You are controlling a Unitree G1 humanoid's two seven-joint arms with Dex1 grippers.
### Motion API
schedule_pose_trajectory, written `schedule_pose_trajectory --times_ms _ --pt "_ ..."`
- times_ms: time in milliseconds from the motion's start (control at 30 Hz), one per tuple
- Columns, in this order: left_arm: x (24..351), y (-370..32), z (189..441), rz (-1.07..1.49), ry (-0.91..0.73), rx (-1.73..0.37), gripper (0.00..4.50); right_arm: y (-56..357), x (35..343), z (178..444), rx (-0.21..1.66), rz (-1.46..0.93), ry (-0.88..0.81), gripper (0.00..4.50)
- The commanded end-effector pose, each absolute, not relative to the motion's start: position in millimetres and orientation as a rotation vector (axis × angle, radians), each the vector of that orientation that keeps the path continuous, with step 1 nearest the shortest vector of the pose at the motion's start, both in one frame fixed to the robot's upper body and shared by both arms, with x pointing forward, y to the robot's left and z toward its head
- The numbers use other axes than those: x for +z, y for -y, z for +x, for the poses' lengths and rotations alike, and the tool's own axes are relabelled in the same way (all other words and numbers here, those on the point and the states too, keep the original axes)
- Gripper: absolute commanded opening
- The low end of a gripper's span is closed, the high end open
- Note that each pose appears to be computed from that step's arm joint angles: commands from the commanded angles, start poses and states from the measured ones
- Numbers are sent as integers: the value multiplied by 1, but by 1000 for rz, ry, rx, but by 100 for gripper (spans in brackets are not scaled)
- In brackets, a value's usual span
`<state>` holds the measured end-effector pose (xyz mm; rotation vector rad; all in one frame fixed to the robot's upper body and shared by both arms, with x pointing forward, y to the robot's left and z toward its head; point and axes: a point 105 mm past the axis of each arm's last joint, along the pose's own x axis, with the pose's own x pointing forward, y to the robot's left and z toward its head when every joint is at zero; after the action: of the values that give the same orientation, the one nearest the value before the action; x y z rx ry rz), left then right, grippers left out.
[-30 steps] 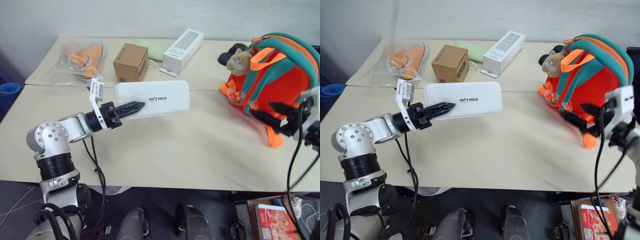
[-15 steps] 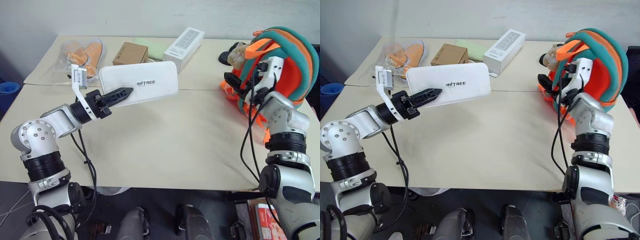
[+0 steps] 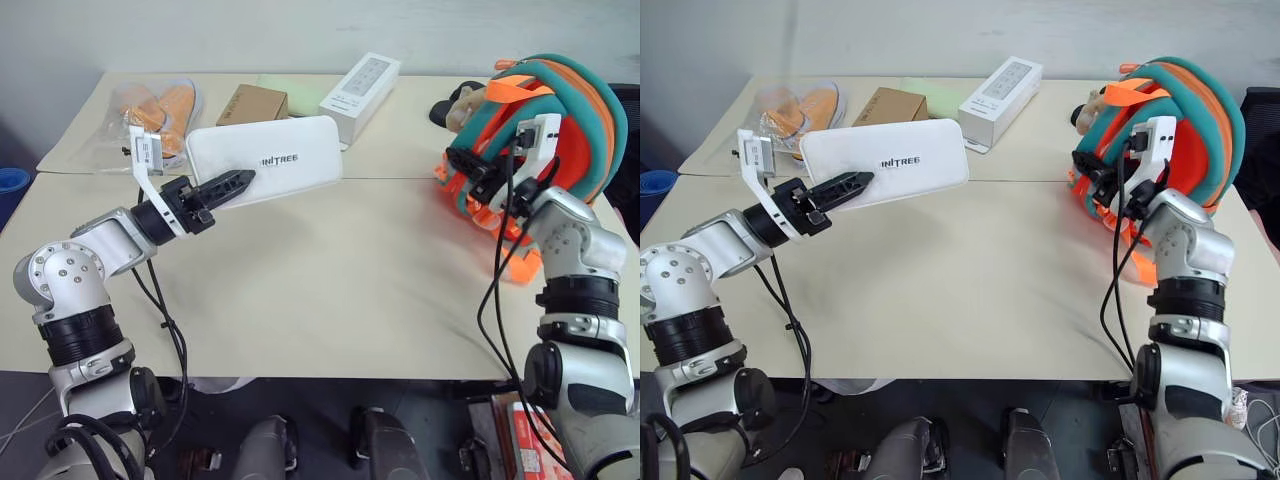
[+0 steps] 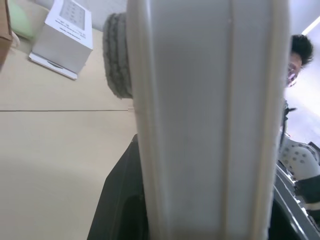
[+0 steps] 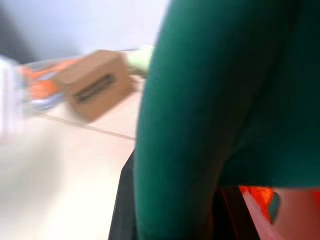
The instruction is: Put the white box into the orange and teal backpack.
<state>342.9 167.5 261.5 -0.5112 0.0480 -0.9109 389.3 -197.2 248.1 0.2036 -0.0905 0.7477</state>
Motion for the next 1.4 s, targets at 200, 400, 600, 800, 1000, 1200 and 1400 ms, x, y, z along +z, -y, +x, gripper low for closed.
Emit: schedule_pose_trajectory --times_ms 200,400,600,800,1000,1200,1400 --pt "337 -170 327 -471 198 -1100 136 157 280 266 1327 -3 -34 4" --pt "346 -145 313 -300 244 -1241 136 162 296 213 1531 65 -143 4" --pt "317 -137 318 -110 181 -1286 136 165 292 214 1484 91 -156 4" --pt "324 -143 300 -96 168 -1410 136 172 279 225 1414 105 -166 4" --pt "328 -169 282 -30 132 -1409 136 171 268 220 1417 105 -171 4" --pt "318 -168 298 35 156 -1328 136 173 265 211 1446 125 -194 4" --pt "305 -146 306 71 138 -1376 136 174 268 211 1456 123 -188 4"
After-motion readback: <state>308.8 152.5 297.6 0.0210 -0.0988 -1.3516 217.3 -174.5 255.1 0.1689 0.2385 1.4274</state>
